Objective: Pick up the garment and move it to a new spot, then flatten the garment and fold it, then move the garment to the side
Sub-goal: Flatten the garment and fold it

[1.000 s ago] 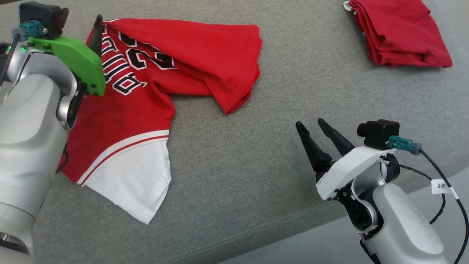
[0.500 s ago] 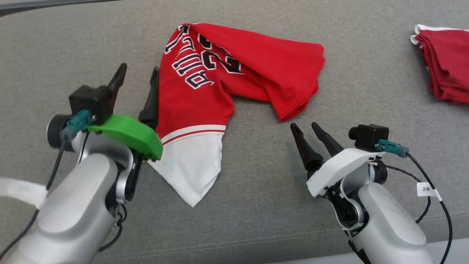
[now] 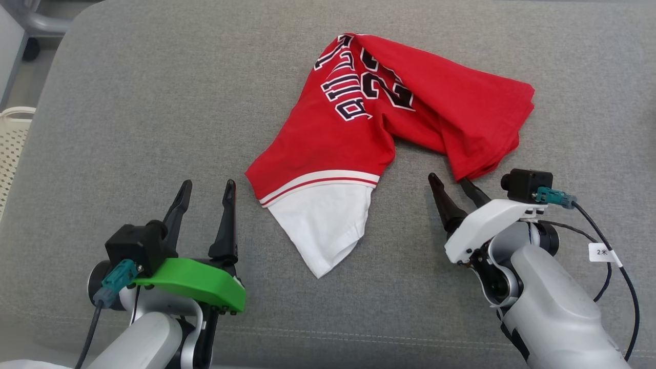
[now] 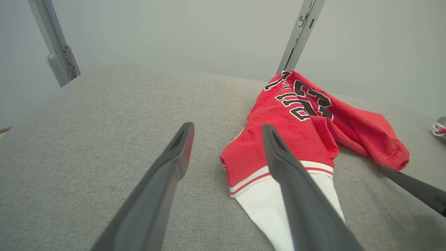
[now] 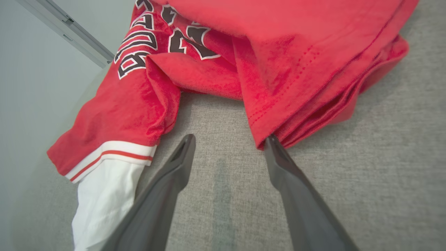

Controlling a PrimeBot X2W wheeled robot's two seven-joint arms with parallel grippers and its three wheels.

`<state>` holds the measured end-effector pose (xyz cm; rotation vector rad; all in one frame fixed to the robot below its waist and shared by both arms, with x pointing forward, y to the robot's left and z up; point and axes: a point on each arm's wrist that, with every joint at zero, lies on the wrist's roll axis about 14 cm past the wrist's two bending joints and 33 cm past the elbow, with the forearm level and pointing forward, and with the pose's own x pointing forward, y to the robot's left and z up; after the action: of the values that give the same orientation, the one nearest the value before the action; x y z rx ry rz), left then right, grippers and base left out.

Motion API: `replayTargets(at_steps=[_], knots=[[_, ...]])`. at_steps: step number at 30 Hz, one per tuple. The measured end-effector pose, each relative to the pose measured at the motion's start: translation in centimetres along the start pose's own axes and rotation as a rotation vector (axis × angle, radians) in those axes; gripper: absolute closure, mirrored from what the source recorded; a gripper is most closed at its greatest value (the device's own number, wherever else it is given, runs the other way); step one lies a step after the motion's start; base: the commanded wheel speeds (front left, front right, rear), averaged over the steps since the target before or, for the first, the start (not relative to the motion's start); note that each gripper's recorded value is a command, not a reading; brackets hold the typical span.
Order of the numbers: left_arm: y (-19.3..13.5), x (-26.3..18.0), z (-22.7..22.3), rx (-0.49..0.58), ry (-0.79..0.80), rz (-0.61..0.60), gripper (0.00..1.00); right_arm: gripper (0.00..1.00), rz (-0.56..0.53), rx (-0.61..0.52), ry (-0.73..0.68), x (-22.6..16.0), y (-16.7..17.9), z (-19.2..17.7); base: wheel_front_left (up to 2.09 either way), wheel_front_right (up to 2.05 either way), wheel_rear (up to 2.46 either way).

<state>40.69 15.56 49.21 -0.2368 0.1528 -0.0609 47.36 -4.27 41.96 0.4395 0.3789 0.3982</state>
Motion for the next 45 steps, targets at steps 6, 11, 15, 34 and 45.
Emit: replayTargets(at_steps=[6, 11, 15, 34, 45], knots=[[1.2, -1.0, -0.2, -0.010, 0.002, 0.041, 0.00, 0.00, -0.046, 0.008, 0.022, 0.9, -1.4, -0.6, 0.00, 0.00, 0.00], [1.4, -1.1, 0.1, -0.011, -0.008, 0.049, 0.00, 0.74, -0.081, -0.002, 0.011, 1.7, -2.4, -0.2, 0.00, 0.00, 0.00], [1.5, -1.1, 0.1, -0.009, -0.009, 0.051, 0.00, 1.00, -0.094, -0.033, -0.001, 1.8, -2.9, 0.2, 0.00, 0.00, 0.00], [-1.8, -1.0, -0.9, -0.051, 0.005, -0.030, 0.00, 1.00, -0.007, 0.039, -0.044, -7.6, -5.6, 11.1, 0.00, 0.00, 0.00], [-2.3, -0.4, -1.6, -0.057, 0.023, -0.049, 0.00, 1.00, -0.224, 0.074, 0.081, -10.6, -12.5, 9.3, 0.00, 0.00, 0.00]])
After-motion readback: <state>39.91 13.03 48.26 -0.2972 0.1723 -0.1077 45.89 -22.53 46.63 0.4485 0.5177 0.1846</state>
